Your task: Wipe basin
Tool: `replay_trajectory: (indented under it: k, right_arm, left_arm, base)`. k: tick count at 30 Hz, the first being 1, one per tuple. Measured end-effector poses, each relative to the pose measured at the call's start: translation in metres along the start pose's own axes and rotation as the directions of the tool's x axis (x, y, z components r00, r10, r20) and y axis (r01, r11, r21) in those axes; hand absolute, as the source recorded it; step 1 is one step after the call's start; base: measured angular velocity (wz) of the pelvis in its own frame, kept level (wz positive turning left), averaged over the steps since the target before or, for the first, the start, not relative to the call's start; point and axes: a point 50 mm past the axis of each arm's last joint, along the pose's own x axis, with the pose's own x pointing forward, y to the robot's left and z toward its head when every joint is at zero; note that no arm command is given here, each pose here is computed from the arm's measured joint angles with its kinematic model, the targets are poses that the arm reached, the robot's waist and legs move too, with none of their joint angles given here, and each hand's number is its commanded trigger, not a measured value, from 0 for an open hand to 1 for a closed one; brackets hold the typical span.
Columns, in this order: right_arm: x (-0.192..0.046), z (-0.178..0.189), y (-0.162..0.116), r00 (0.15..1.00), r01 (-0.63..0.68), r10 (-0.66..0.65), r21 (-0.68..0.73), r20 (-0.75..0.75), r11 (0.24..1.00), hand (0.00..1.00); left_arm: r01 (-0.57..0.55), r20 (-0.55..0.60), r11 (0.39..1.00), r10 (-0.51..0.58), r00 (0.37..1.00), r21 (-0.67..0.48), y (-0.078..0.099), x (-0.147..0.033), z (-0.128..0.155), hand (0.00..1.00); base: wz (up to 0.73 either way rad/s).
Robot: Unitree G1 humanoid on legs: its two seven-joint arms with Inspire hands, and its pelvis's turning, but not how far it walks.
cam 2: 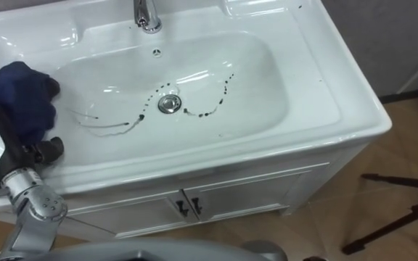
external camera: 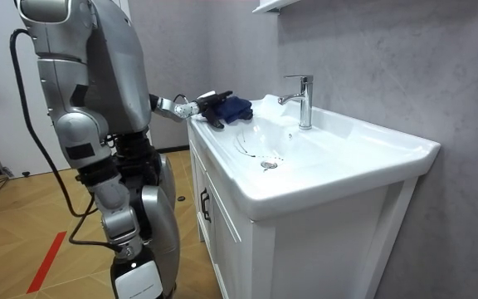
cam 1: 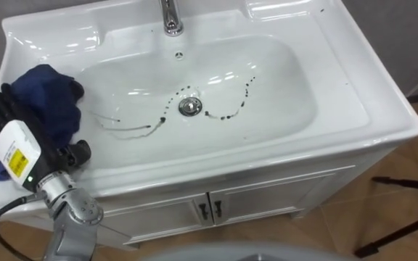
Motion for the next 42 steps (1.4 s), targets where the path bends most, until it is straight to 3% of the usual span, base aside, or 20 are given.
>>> replay_trajectory:
  k: [23, 42]
  right_arm:
    - [0.000, -0.009, 0.003, 1.000, 0.011, -0.010, 0.035, -0.019, 0.999, 0.00]
    - [0.000, -0.020, 0.007, 0.997, -0.020, 0.023, 0.037, -0.079, 0.999, 0.00]
  left_arm:
    - [-0.012, -0.034, 0.999, 0.014, 0.999, 0.040, -0.004, -0.003, -0.011, 0.00]
    - [0.039, -0.060, 0.999, -0.037, 0.998, 0.035, -0.008, 0.008, -0.010, 0.00]
  base:
    - [0.00]
    - [-0.01]
